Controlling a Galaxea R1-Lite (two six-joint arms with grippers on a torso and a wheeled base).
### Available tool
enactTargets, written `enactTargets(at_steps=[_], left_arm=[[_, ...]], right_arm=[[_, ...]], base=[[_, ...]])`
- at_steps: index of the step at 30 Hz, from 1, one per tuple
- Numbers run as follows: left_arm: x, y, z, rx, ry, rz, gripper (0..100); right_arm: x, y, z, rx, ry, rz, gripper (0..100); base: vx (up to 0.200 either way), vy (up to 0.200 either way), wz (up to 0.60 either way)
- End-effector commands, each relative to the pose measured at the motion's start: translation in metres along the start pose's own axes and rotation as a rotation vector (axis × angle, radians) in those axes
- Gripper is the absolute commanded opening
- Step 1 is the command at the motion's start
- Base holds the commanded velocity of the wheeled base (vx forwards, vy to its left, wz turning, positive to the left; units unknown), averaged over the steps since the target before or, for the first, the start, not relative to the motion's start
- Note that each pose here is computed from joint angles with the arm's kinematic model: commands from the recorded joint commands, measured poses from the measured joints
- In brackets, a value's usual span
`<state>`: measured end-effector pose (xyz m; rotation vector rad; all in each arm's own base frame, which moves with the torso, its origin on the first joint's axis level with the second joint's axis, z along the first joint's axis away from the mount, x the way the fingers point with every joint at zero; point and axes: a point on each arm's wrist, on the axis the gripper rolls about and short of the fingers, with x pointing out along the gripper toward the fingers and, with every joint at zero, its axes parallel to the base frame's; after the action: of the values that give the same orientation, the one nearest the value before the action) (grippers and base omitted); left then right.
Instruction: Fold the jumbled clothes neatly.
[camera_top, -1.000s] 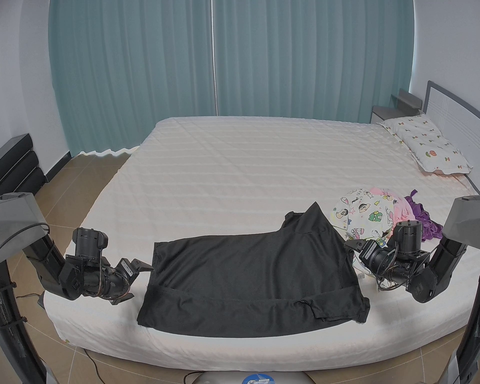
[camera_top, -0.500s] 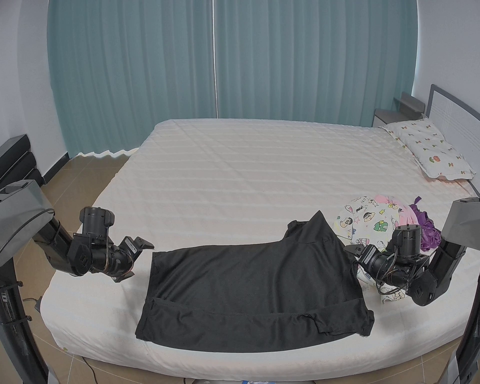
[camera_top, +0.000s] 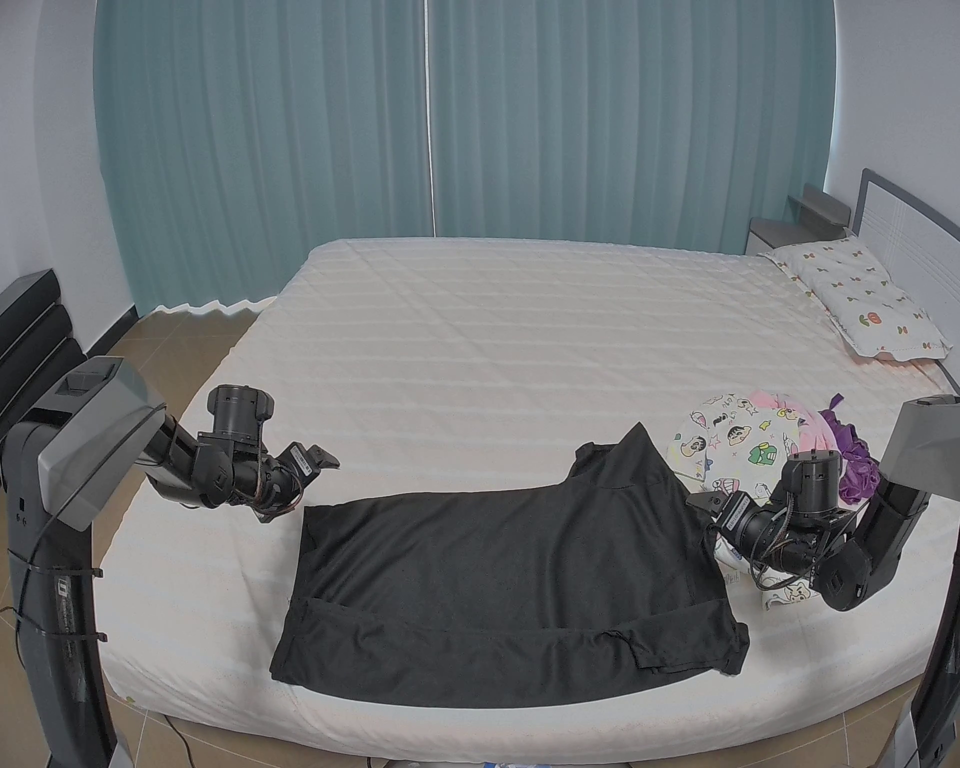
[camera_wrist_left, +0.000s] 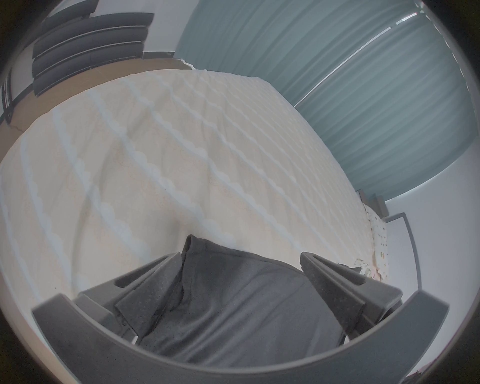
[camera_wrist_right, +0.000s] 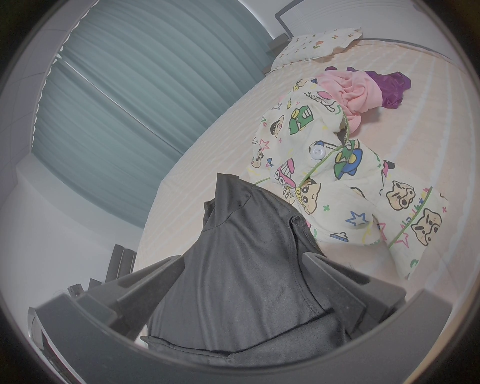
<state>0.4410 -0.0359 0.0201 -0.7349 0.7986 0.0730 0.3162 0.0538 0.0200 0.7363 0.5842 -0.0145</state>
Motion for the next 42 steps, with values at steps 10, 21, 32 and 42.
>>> enactTargets(at_steps=[10, 21, 32, 42], left_arm=[[0.026, 0.006, -0.008, 0.023, 0.001, 0.061, 100], [0.041, 0.011, -0.01, 0.054, 0.015, 0.085, 100], [0.05, 0.017, -0.009, 0.062, -0.013, 0.126, 0], [0.036, 0.018, 0.008, -0.054, -0.065, 0.124, 0]], right_arm=[[0.021, 0.012, 0.013, -0.021, 0.012, -0.012, 100], [0.044, 0.023, 0.025, -0.067, 0.026, -0.022, 100], [0.075, 0.028, 0.031, -0.171, 0.059, -0.046, 100], [0.102, 0.029, 0.047, -0.235, 0.076, -0.036, 100]], base=[[0.0, 0.0, 0.0], [0.0, 0.0, 0.0], [0.0, 0.0, 0.0], [0.0, 0.0, 0.0]])
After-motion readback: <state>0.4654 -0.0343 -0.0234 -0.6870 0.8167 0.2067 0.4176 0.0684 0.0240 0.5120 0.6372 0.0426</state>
